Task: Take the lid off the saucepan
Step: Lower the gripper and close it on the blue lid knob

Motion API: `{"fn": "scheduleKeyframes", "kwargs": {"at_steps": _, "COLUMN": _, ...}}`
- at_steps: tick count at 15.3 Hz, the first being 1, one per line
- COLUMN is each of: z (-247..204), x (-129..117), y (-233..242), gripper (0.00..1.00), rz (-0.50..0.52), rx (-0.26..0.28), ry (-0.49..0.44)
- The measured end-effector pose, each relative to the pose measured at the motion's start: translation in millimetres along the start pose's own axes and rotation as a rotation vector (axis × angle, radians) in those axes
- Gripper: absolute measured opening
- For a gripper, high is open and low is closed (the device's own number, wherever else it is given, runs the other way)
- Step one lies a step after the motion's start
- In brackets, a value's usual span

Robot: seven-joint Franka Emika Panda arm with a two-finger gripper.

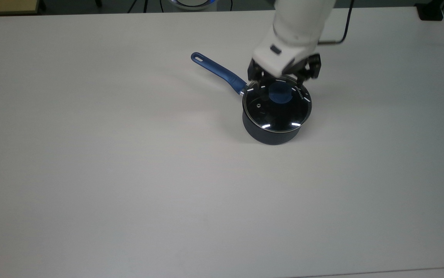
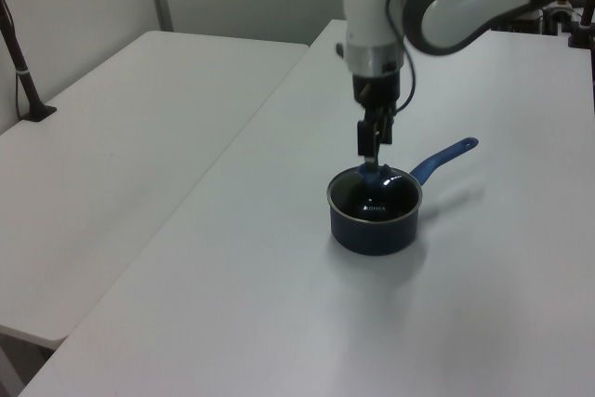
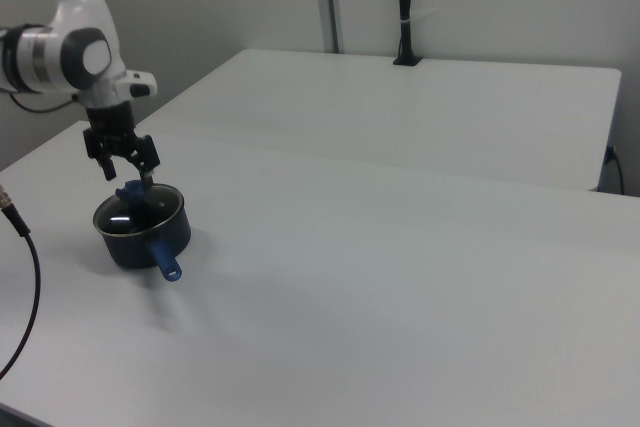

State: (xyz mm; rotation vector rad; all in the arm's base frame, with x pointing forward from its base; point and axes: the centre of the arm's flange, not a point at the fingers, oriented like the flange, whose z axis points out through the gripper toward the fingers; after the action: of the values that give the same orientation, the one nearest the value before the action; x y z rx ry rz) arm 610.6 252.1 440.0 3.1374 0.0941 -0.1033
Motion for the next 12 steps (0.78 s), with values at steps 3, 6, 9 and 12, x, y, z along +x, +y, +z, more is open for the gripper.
{"fn": "scheduleKeyframes", "kwargs": {"at_steps": 3, "z": 15, "x": 10, "y": -4, "gripper": 1.0, "rz": 0.007, "rx": -0.006, "ry": -0.005}}
{"fn": "scheduleKeyframes", "kwargs": {"at_steps": 6, "z": 13, "x": 12, "y": -5, "gripper": 1.0, "rz": 0.018, "rx": -0.002, "ry": 0.008}}
{"fn": "scheduleKeyframes", "kwargs": {"at_steps": 9, "z": 21, "x": 12, "y": -10, "gripper": 0.99, "rz": 0.01, "rx": -0.011, "ry": -0.001}}
{"fn": "scheduleKeyframes", "kwargs": {"at_steps": 12, "z": 26, "x": 10, "y": -18, "gripper": 0.92, "rz": -0.01, "rx": -0.045, "ry": 0.003}}
